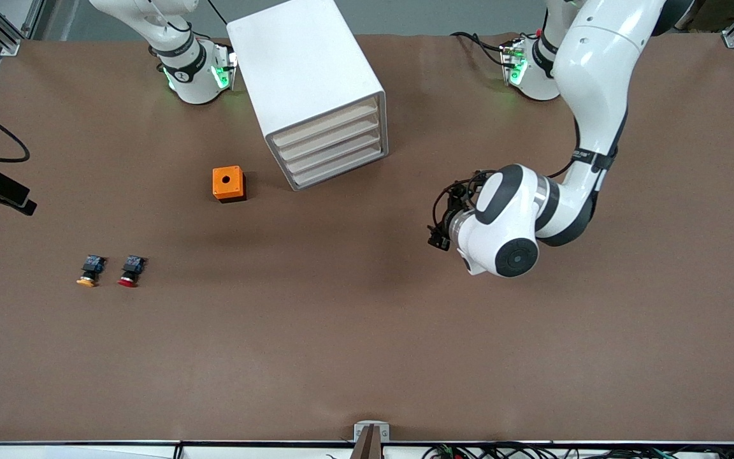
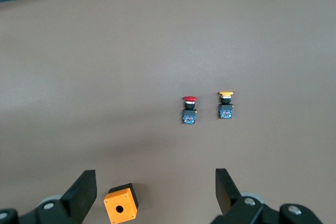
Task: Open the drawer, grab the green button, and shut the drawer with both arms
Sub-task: 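Reach the left gripper to the white cabinet's lowest drawer front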
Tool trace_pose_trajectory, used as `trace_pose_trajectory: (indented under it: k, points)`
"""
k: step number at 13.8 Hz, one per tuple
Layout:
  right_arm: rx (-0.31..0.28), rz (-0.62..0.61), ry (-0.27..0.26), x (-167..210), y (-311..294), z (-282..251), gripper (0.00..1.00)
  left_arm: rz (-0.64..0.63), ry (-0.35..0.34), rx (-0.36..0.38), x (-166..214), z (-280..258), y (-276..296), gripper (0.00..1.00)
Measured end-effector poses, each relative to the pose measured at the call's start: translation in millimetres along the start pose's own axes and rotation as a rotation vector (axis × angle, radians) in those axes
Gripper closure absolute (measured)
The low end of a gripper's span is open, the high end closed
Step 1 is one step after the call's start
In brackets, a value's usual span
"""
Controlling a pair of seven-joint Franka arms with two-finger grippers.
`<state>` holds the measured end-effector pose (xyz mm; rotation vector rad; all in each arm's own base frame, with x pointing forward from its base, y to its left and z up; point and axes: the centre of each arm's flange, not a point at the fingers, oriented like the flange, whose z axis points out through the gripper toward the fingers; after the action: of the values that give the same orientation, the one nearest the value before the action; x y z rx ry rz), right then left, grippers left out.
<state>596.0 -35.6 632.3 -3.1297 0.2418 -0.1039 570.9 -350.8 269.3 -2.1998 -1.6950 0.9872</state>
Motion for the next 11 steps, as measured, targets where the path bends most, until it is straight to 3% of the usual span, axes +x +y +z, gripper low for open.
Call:
trace_pose_trajectory:
  k: [5, 8, 11]
  points:
    - [0.000, 0.001, 0.000, 0, 1, 0, 0.00, -0.167, -0.216, 0.155, -22, 72, 21, 0.00]
    - [0.000, 0.001, -0.001, 0, 1, 0, 0.00, -0.352, -0.315, 0.242, -18, 98, 33, 0.00]
    - [0.000, 0.001, -0.001, 0, 1, 0, 0.00, -0.452, -0.353, 0.324, -28, 131, 37, 0.00]
